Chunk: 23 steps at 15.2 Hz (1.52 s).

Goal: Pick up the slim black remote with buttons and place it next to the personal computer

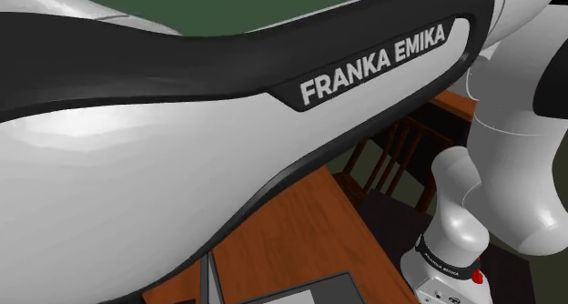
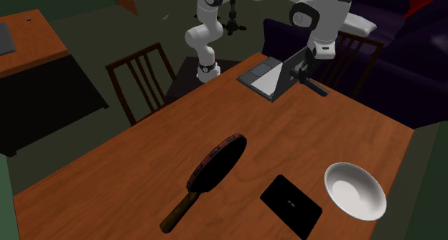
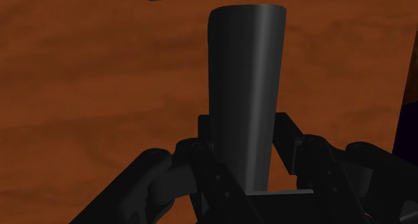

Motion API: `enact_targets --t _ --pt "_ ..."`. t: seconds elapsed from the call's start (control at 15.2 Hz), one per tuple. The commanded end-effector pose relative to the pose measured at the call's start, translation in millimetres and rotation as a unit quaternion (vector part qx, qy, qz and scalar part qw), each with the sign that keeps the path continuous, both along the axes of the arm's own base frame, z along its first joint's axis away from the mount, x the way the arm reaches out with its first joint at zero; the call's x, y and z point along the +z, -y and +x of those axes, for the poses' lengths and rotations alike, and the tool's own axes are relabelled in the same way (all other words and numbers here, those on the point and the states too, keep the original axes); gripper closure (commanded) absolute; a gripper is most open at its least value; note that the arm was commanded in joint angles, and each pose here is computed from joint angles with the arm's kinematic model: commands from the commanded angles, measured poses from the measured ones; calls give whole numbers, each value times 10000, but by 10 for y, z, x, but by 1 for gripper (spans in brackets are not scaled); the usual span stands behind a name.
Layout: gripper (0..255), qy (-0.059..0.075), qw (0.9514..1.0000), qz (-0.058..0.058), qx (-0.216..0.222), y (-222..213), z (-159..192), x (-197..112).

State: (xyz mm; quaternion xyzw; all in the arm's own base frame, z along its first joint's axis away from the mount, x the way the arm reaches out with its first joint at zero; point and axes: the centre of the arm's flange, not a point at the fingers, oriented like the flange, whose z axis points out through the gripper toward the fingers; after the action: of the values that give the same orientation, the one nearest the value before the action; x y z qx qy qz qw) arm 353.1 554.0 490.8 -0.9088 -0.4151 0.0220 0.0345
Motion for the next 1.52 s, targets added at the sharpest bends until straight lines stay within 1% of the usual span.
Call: enact_targets --t 0.0,1.45 --pt "255 3 10000 3 0 -6 -2 -93" --pt "255 3 10000 3 0 -6 -2 -1255"
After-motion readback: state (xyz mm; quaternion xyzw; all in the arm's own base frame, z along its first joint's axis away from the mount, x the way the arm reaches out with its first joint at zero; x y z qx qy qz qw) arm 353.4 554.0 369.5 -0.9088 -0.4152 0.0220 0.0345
